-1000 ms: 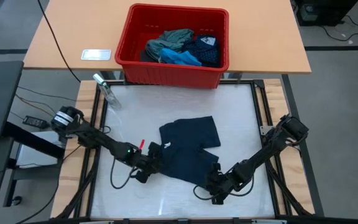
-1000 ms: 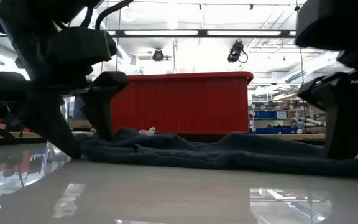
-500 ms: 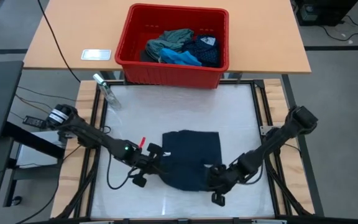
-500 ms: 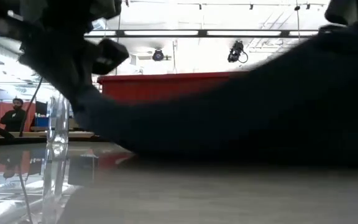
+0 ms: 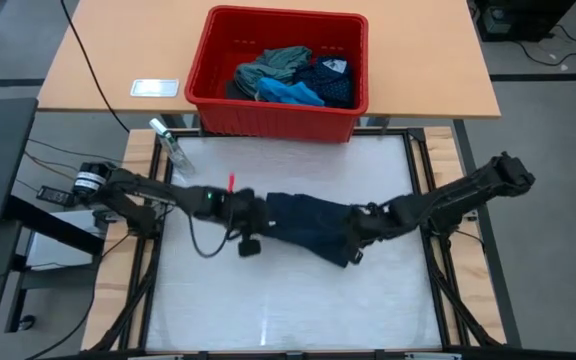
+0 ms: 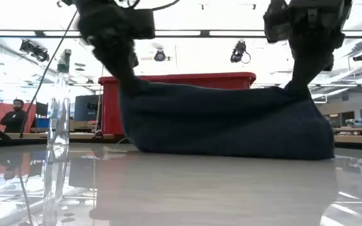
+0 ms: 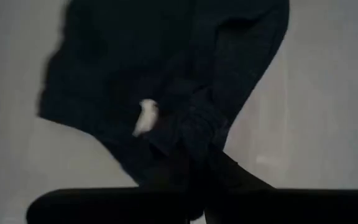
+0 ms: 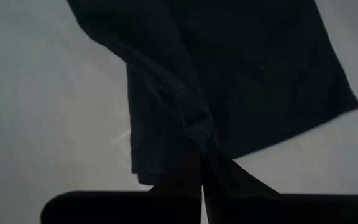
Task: Fold laundry
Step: Fold the dark blue shorts
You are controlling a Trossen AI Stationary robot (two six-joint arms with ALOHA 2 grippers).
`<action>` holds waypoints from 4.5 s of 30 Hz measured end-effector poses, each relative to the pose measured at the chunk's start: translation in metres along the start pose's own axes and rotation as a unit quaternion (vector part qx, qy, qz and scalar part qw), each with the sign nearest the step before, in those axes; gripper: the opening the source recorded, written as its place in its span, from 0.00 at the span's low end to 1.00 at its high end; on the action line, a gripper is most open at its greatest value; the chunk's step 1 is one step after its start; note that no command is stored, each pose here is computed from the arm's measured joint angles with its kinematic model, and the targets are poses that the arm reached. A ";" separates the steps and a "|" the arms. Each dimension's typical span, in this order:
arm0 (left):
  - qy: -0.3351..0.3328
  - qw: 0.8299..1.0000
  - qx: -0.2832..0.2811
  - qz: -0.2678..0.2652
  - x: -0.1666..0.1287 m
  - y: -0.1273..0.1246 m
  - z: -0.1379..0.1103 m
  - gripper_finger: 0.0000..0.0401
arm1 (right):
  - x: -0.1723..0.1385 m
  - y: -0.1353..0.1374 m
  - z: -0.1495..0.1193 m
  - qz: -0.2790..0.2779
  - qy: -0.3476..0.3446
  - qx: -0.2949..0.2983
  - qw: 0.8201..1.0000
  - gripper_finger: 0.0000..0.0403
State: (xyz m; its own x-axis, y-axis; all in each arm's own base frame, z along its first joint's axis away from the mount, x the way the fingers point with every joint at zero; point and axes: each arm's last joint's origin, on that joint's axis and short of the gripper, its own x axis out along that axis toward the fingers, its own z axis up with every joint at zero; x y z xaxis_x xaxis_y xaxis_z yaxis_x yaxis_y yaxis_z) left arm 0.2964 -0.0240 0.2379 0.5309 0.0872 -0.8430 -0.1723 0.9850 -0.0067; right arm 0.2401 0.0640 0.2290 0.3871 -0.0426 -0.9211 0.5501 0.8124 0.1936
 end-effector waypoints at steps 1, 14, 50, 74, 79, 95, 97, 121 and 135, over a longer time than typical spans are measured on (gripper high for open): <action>-0.006 1.000 -0.017 0.006 -0.003 0.008 0.004 0.03 | -0.001 -0.006 0.001 0.003 0.001 0.010 1.000 0.01; -0.060 0.982 -0.151 0.093 0.038 0.129 0.034 0.04 | 0.031 -0.096 0.017 -0.060 -0.049 0.097 0.992 0.01; -0.050 0.986 -0.109 -0.114 0.017 0.163 0.068 0.58 | 0.007 -0.121 0.010 0.000 -0.150 0.333 0.931 0.23; 0.023 0.968 0.249 -0.030 0.070 0.089 0.032 0.56 | 0.068 -0.057 -0.003 -0.039 -0.112 -0.168 0.979 0.44; 0.048 0.968 0.246 -0.006 0.086 0.092 0.028 0.42 | 0.080 -0.053 -0.003 -0.026 -0.099 -0.176 0.979 0.41; 0.032 0.972 0.233 0.000 0.086 0.094 0.031 0.02 | 0.091 -0.053 -0.008 -0.012 -0.056 -0.156 0.986 0.02; 0.037 0.972 0.232 -0.001 0.085 0.094 0.032 0.01 | 0.088 -0.053 -0.008 -0.002 -0.049 -0.133 0.990 0.02; 0.057 0.964 0.232 -0.112 0.038 0.074 0.056 0.09 | 0.055 0.006 -0.009 0.207 0.006 -0.094 0.974 0.02; 0.018 0.986 0.119 -0.114 0.021 0.079 0.068 0.40 | 0.022 -0.016 0.016 0.236 -0.063 -0.071 0.967 0.30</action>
State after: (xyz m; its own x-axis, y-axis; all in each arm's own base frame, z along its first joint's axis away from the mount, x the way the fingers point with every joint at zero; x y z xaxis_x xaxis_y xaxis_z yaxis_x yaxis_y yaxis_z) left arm 0.3506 0.0660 0.2564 0.5033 -0.1416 -0.8524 0.1502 0.9858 -0.0750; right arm 0.2514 0.0409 0.2108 0.6629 0.2890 -0.6907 0.1866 0.8296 0.5262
